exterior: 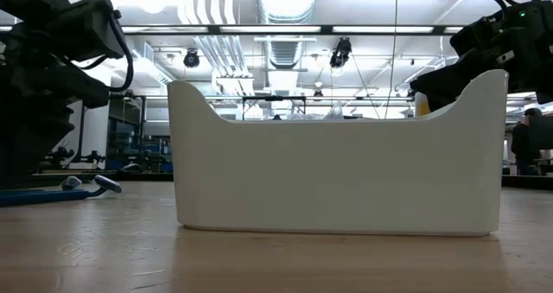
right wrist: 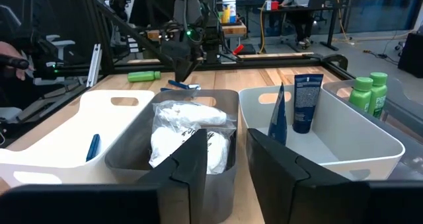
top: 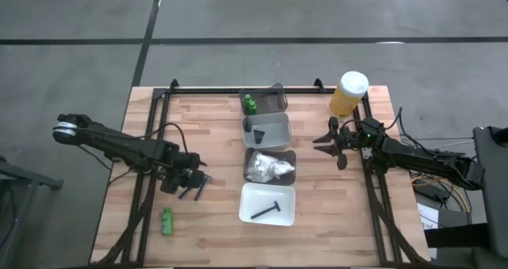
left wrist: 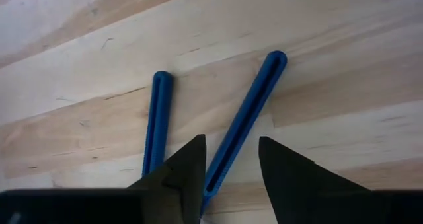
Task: Pick & Place Travel size toiletries
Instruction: Put the left blue razor into the white bin
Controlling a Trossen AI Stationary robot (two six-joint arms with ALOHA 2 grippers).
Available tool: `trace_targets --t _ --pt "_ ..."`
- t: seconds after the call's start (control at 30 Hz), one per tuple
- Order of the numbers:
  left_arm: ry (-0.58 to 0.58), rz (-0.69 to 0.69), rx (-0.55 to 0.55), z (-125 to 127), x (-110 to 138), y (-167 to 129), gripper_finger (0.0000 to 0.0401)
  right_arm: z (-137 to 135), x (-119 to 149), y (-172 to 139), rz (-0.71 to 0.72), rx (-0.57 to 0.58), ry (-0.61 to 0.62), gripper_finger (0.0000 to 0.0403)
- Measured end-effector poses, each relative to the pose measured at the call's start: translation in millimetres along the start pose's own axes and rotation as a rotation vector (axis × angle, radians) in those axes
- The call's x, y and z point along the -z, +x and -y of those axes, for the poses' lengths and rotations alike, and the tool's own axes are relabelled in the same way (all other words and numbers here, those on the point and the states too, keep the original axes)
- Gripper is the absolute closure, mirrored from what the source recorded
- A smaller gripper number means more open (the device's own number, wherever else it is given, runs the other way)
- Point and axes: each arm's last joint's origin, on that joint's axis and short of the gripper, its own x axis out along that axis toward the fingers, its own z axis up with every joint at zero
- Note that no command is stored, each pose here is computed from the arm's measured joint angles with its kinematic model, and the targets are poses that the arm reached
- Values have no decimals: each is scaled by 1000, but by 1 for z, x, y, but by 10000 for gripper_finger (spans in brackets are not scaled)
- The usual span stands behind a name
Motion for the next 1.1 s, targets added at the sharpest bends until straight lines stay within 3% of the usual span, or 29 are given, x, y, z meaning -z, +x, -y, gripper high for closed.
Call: trace_targets --t 0.43,0.77,1.1 --pt "116 11 20 8 4 15 261 0 0 0 0 0 0 266" --pt "149 43 54 5 5 27 299 0 0 0 0 0 0 245" --pt "144 -68 157 -6 4 30 323 0 0 0 -1 0 0 222"
